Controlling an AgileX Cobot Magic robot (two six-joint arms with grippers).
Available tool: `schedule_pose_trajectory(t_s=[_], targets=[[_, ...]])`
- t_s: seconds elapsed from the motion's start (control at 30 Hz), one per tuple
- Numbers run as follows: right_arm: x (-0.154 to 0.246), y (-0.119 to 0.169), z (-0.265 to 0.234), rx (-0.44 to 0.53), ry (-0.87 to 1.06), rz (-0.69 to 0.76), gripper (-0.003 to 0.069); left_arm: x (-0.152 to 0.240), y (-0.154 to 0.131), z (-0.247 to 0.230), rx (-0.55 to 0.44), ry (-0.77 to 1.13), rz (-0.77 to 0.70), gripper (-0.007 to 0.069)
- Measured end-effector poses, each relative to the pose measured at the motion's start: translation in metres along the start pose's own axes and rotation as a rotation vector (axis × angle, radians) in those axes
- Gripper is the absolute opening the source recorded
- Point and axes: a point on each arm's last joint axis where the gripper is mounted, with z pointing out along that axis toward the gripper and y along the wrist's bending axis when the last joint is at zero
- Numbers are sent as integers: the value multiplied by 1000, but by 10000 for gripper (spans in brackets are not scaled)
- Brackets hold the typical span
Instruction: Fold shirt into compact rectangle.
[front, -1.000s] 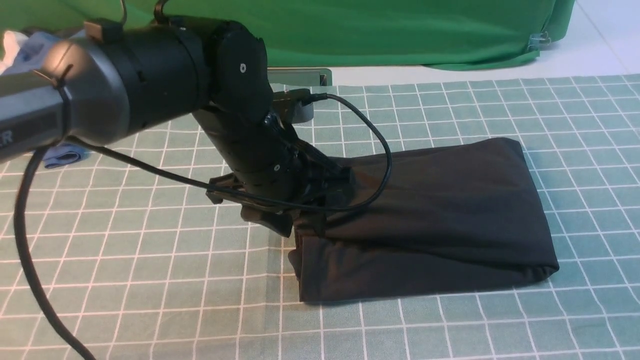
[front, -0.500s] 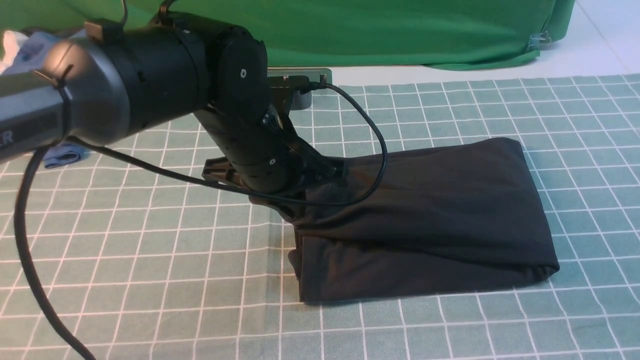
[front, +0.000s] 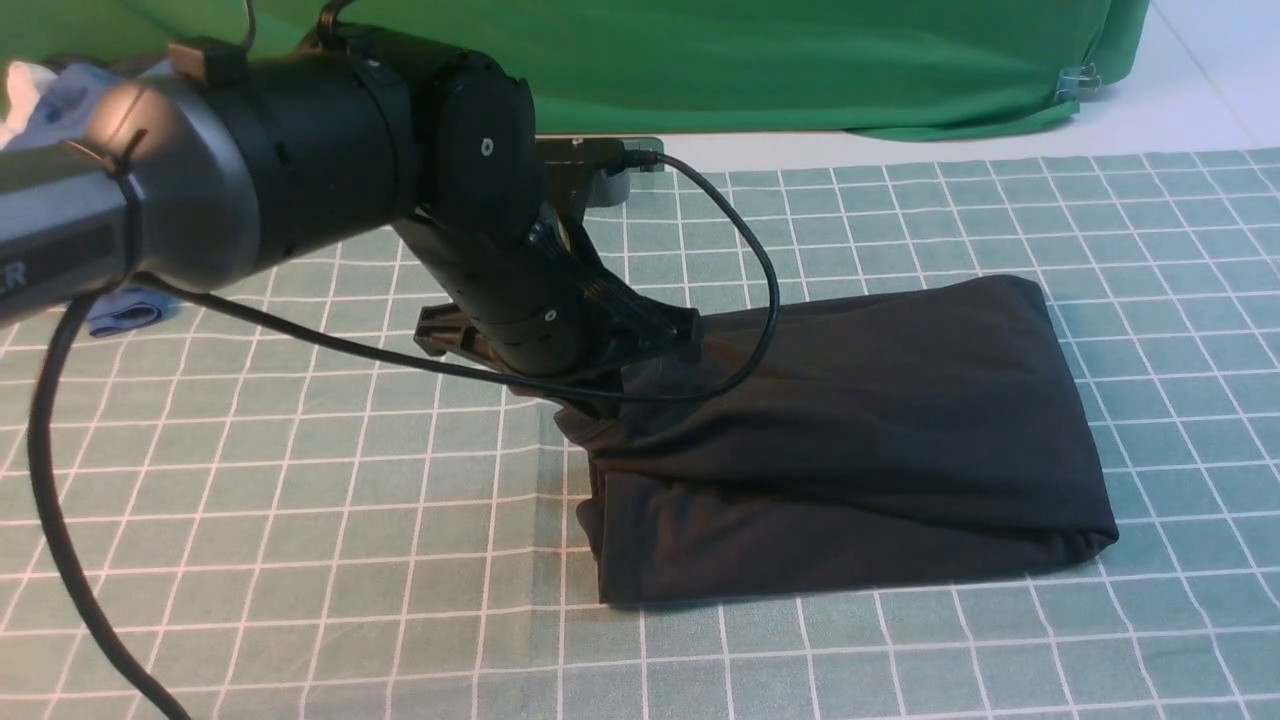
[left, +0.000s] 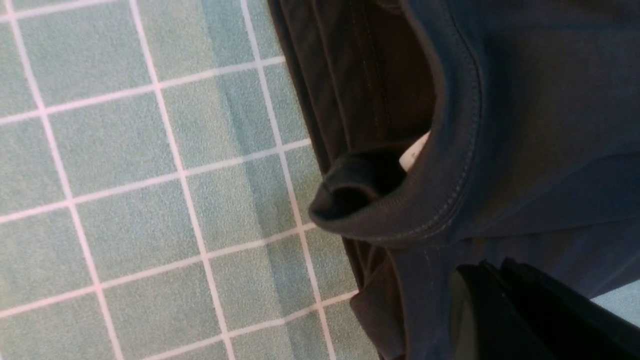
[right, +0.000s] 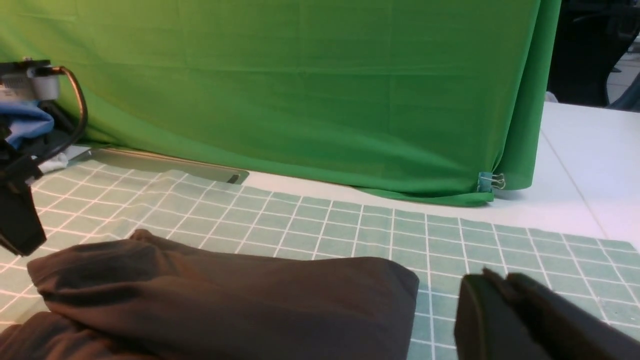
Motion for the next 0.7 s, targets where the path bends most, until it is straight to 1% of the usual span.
schedule_pose_trajectory(t_s=[0.3,0.47,0.57,0.7], targets=[[5,-1,2,4,6,2,100,1,0,0,-2,6,1,17],[34,-4,7,26,30,-18,111,2,0,0,-5,18,1,17],[65,-8,9,58,76,-126,117,2,1,0,-6,27,0,17],[91,-10,12,68,138,-181,127,7,0,-4,-4,69,-9,17]])
